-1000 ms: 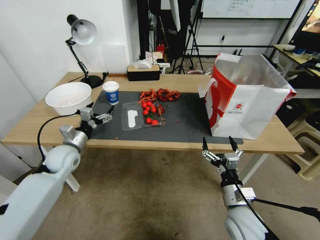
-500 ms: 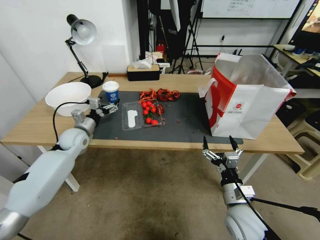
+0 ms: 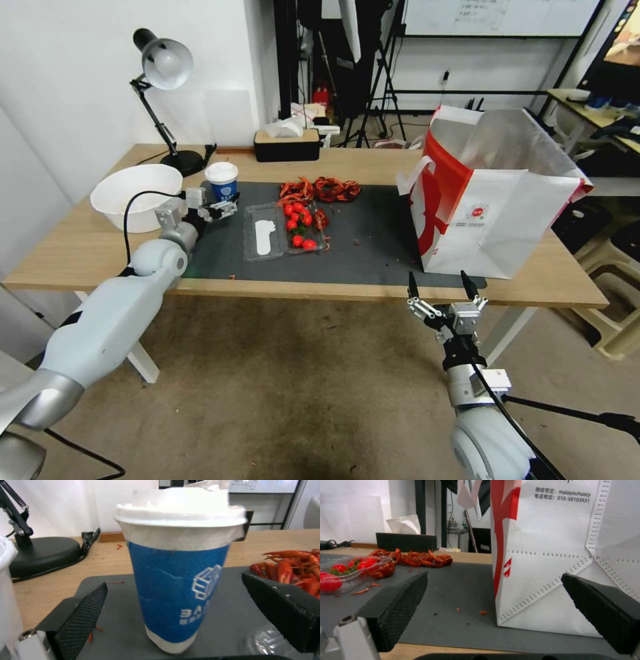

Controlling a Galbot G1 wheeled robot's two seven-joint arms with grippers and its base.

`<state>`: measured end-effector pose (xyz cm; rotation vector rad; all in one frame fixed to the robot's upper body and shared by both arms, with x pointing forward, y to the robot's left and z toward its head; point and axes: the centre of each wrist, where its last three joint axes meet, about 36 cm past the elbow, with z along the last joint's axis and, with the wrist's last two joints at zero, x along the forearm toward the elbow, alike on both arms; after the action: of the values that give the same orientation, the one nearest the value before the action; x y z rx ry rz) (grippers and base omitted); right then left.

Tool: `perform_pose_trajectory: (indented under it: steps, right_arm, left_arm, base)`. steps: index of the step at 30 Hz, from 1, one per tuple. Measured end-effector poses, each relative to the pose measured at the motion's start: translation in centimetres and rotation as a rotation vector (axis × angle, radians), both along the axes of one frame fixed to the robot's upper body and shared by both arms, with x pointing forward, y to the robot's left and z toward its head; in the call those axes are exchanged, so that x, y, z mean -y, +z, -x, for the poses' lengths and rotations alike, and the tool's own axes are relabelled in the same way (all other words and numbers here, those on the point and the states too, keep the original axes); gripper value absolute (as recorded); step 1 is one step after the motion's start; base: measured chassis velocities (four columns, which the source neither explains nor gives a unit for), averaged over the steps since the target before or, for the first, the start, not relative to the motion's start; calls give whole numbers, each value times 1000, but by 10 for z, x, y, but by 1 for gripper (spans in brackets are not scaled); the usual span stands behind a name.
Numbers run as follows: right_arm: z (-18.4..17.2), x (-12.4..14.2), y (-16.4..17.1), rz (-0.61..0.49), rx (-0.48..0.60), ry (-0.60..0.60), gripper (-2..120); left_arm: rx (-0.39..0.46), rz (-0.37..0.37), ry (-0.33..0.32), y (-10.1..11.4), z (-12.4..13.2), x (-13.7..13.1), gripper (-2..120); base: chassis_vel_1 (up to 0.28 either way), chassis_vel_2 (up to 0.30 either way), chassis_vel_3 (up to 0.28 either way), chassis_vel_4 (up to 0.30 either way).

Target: Pick up the trash from the table and place it into the takeout bag.

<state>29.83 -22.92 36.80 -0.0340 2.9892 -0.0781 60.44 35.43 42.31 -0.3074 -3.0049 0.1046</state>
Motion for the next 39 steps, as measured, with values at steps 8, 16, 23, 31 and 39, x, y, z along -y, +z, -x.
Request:
perform_pose_trajectory:
  steps: [8, 16, 23, 31, 39]
  right_arm:
    - [-1, 0, 0, 1, 2, 2, 100]
    - [-1, 1, 0, 3, 4, 1, 99]
    - [-1, 1, 0, 3, 3, 0, 99]
    - [-3, 1, 0, 2, 8, 2, 99]
    - [-4, 1, 0, 2, 7, 2, 99]
  left_arm:
    - [-13, -6, 9, 0, -11, -1, 93]
    - [-54, -4, -8, 0, -21, 3, 65]
    - [-51, -11, -16, 2, -24, 3, 41]
    - [-8, -57, -47, 7, -25, -2, 13]
    - [151, -207, -185, 42, -34, -3, 0]
  base:
    - [0, 0, 0, 0]
    - [0, 0, 0, 0]
    - [0, 0, 0, 0]
    - [0, 0, 0, 0]
    - [0, 0, 0, 0]
